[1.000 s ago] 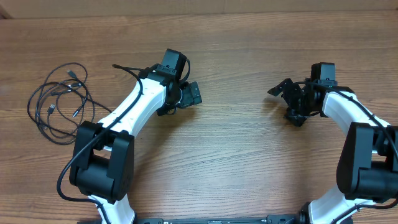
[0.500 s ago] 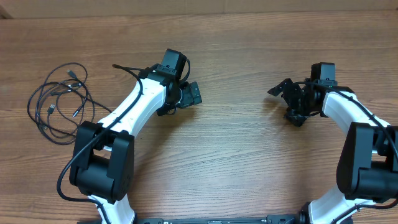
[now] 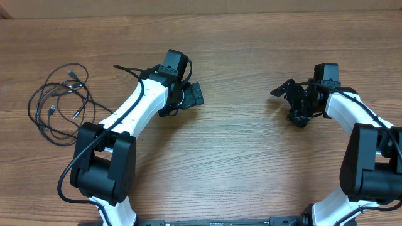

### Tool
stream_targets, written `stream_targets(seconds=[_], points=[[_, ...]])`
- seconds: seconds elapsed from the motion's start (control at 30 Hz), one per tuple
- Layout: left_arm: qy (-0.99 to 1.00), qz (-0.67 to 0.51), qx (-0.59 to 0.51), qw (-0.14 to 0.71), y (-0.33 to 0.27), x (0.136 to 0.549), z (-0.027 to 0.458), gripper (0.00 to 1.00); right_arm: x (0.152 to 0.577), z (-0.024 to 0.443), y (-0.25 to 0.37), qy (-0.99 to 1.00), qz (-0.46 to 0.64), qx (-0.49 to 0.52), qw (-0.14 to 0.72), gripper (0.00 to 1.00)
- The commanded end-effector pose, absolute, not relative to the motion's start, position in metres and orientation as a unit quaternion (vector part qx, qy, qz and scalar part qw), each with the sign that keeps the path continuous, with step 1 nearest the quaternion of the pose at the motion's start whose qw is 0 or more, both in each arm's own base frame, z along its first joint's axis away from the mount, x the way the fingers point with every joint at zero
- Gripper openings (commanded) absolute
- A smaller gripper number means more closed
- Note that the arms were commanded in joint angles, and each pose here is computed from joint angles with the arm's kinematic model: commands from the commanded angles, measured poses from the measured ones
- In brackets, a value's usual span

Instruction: Untangle cables

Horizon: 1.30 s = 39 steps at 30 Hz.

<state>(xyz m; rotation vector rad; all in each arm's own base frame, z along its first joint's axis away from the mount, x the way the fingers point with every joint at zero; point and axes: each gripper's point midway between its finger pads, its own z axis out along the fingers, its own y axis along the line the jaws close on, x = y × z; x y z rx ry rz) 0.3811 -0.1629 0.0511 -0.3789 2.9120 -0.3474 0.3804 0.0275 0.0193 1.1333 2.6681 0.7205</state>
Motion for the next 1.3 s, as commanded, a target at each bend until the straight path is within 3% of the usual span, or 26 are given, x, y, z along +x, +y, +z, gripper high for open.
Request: stream_targets(seconds=[0.0,0.6,0.97,1.17,1.27], points=[[0.977,-0.131,-0.125,0.111,-0.170,0.380,0.071,1.00,0.358,-0.016,0.021,0.897,0.199,0.392,0.038,1.00],[0.937,-0.220,-0.081,0.258,-0.187,0.360,0.212,1.00,0.358,-0.016,0.021,0.897,0.199,0.392,0.038,1.00],[0.927,-0.168,-0.097,0.321,-0.149,0.342,0.245,1.00,0.358,-0.016,0.021,0.897,0.199,0.392,0.038,1.00],[0.912,-0.166,-0.105,0.359,-0.136,0.333,0.215,0.99,0.358,-0.016,0.021,0.897,0.199,0.392,0.039,1.00],[0.864,-0.217,-0.107,0.442,-0.138,0.343,0.207,1.00,0.358,-0.016,0.021,0.897,0.199,0.392,0.038,1.00]])
